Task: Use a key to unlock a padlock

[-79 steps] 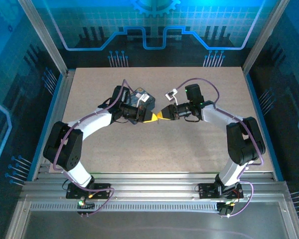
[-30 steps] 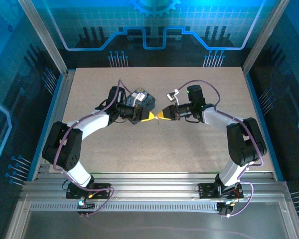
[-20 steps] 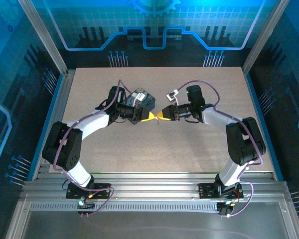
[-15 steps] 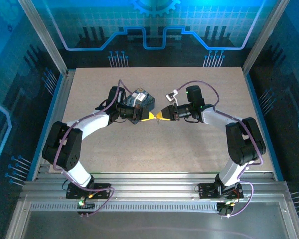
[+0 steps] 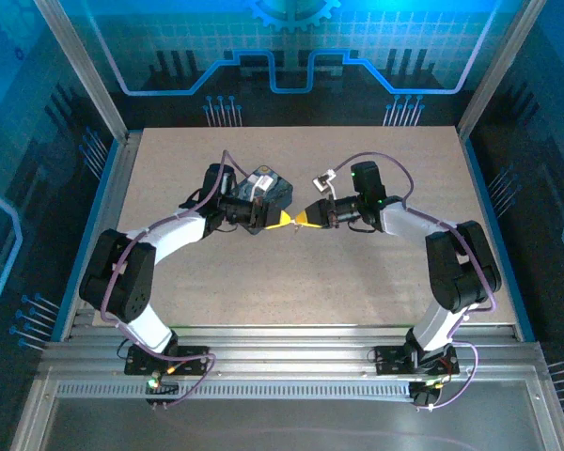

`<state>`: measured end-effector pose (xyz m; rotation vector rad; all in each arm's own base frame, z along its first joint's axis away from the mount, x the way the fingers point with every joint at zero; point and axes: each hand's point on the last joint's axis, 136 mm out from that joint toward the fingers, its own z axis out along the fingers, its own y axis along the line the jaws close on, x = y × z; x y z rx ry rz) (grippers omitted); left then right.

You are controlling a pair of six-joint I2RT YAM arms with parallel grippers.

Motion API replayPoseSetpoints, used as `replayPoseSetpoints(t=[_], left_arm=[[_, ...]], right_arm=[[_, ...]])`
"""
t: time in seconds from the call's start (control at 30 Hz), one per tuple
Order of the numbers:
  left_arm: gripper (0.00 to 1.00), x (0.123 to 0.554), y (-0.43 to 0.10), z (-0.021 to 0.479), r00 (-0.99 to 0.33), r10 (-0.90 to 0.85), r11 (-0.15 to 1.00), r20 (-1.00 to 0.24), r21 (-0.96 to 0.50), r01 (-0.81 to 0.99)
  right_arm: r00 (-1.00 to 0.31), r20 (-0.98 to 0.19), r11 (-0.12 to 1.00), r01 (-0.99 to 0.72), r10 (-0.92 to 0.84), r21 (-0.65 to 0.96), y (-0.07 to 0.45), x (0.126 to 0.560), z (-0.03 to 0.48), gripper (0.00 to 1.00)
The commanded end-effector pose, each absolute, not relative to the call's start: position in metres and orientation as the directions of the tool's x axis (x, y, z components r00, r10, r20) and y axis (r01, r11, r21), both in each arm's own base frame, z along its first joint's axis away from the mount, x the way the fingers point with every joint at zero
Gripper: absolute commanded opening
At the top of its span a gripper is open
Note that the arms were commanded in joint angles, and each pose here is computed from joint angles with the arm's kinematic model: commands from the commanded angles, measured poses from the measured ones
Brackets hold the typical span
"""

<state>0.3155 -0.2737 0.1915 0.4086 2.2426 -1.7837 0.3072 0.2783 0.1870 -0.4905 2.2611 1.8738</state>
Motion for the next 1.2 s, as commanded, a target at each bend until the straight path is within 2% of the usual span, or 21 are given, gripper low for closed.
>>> replayPoseSetpoints(t=[0.0,0.23,0.27,0.33,0.4,0.47,0.57,0.77,1.0,1.17], left_arm=[[0.00,0.312,-0.274,0.193,-0.922,0.072,0.194,-0.380,-0.901,0.387],[0.02,0.319,-0.271,0.188,-0.928,0.052,0.221,-0.370,-0.901,0.372],[0.15,0.321,-0.270,0.186,-0.930,0.042,0.237,-0.365,-0.901,0.364],[0.33,0.327,-0.265,0.182,-0.933,0.019,0.274,-0.359,-0.896,0.350],[0.45,0.332,-0.261,0.177,-0.932,-0.006,0.334,-0.363,-0.879,0.340],[0.50,0.341,-0.253,0.167,-0.934,-0.043,0.433,-0.354,-0.850,0.301],[0.54,0.356,-0.239,0.147,-0.937,-0.141,0.573,-0.319,-0.798,0.186],[0.58,0.363,-0.236,0.106,-0.902,-0.286,0.764,-0.324,-0.645,-0.011],[0.61,0.374,-0.234,0.081,-0.797,-0.448,0.857,-0.405,-0.449,-0.254],[0.61,0.394,-0.224,0.077,-0.769,-0.445,0.882,-0.459,-0.373,-0.288]], right_arm=[[-0.918,-0.345,0.112,-0.370,-0.194,0.922,0.287,0.295,0.191,0.00],[-0.913,-0.361,0.116,-0.385,-0.189,0.915,0.283,0.289,0.191,0.00],[-0.916,-0.359,0.128,-0.384,-0.180,0.914,0.281,0.291,0.189,0.00],[-0.928,-0.342,0.161,-0.364,-0.150,0.917,0.273,0.297,0.182,0.00],[-0.938,-0.326,0.194,-0.343,-0.113,0.919,0.262,0.305,0.175,0.00],[-0.944,-0.318,0.221,-0.329,-0.084,0.918,0.253,0.312,0.170,0.00],[-0.951,-0.306,0.278,-0.305,-0.041,0.911,0.239,0.323,0.161,0.00],[-0.963,-0.265,0.389,-0.222,0.058,0.894,0.214,0.346,0.141,0.00],[-0.950,-0.275,0.479,-0.174,0.150,0.861,0.191,0.360,0.140,0.00],[-0.946,-0.263,0.477,-0.146,0.190,0.867,0.177,0.362,0.142,0.00]])
